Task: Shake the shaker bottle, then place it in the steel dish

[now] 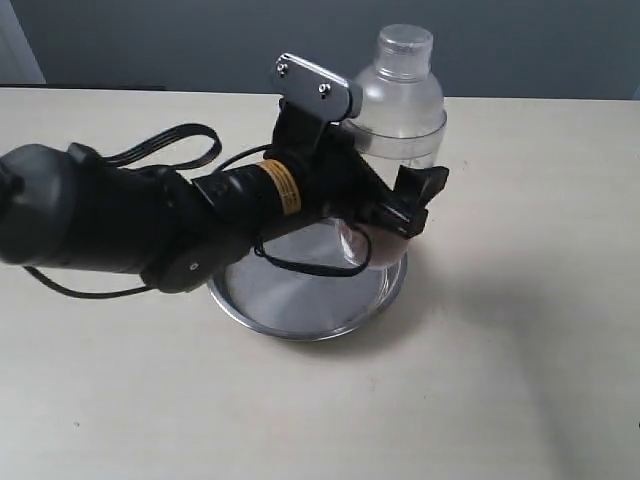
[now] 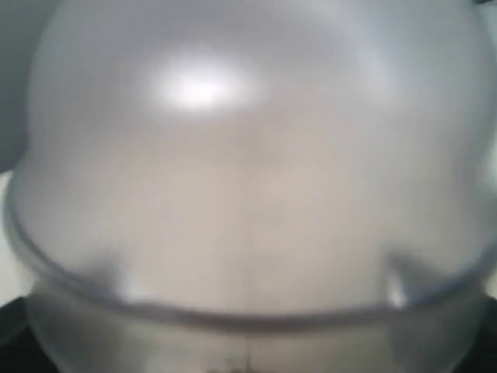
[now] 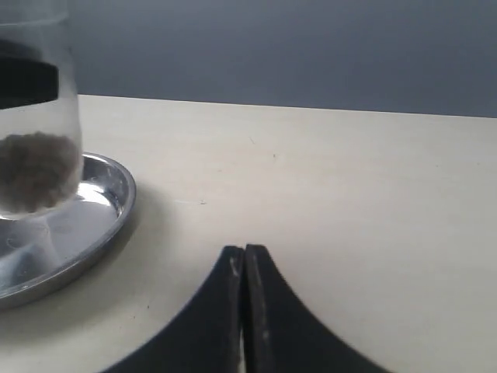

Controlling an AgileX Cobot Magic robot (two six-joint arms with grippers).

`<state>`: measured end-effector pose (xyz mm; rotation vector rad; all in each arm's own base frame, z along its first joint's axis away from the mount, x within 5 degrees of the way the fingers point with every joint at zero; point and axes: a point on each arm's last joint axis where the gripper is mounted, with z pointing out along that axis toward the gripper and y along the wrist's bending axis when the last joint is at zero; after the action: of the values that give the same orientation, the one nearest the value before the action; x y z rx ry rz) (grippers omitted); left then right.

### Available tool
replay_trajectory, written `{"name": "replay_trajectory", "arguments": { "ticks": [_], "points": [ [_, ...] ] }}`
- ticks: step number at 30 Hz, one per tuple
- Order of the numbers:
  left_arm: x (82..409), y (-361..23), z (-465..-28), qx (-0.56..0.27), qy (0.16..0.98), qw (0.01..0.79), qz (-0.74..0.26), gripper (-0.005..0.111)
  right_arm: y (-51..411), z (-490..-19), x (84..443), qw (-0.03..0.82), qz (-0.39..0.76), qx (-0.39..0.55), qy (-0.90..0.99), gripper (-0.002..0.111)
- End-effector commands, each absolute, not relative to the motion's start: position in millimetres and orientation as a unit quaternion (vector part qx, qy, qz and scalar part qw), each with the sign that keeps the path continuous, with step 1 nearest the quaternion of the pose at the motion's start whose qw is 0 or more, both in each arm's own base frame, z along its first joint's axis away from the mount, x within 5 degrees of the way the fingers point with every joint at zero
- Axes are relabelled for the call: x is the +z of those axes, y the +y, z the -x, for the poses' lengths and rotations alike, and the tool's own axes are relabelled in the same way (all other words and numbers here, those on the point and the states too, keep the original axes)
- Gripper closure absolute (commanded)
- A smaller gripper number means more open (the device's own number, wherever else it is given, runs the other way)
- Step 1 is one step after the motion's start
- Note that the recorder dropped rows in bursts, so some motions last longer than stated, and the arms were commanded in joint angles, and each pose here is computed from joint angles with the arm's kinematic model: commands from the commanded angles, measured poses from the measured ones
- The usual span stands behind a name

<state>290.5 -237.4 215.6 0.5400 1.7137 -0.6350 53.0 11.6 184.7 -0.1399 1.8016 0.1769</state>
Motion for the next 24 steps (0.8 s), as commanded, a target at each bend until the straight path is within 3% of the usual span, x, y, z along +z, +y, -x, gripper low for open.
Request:
{"name": "replay_trajectory", "arguments": {
  "ticks": [1, 3, 6, 8, 12, 13, 17, 19, 22, 24],
  "points": [
    [316.3, -217.6, -273.1, -0.234, 0.615, 0.715, -0.236, 0.107, 11.4, -53.1, 185.7, 0.622, 0.062, 0.075, 0.777, 0.109],
    [284.0, -206.0, -281.4, -0.181, 0.703, 0.653, -0.217, 0.107, 11.4, -53.1, 185.7, 0.622, 0.062, 0.075, 0.777, 0.109],
    [235.1, -193.7, -289.4, -0.156, 0.767, 0.594, -0.186, 0.107, 11.4, -53.1, 185.7, 0.622, 0.062, 0.075, 0.777, 0.109],
    [251.9, -197.7, -282.4, -0.159, 0.737, 0.619, -0.221, 0.107, 11.4, -53.1, 185.7, 0.622, 0.062, 0.075, 0.777, 0.109],
    [331.1, -199.3, -250.3, -0.186, 0.618, 0.725, -0.242, 0.107, 11.4, -53.1, 185.7, 0.622, 0.062, 0.075, 0.777, 0.109],
    [325.7, -194.8, -251.8, -0.187, 0.637, 0.714, -0.223, 0.107, 11.4, -53.1, 185.7, 0.622, 0.062, 0.075, 0.777, 0.109],
    [232.6, -175.5, -277.6, -0.158, 0.789, 0.578, -0.135, 0.107, 11.4, -53.1, 185.7, 0.622, 0.062, 0.075, 0.777, 0.109],
    [246.5, -182.9, -270.2, -0.174, 0.756, 0.607, -0.174, 0.107, 11.4, -53.1, 185.7, 0.622, 0.062, 0.075, 0.777, 0.109],
    [311.8, -191.3, -245.6, -0.216, 0.640, 0.706, -0.212, 0.107, 11.4, -53.1, 185.7, 0.622, 0.062, 0.075, 0.777, 0.109],
    [317.3, -186.0, -243.2, -0.197, 0.647, 0.705, -0.215, 0.107, 11.4, -53.1, 185.7, 0.622, 0.062, 0.075, 0.777, 0.109]
  ]
}}
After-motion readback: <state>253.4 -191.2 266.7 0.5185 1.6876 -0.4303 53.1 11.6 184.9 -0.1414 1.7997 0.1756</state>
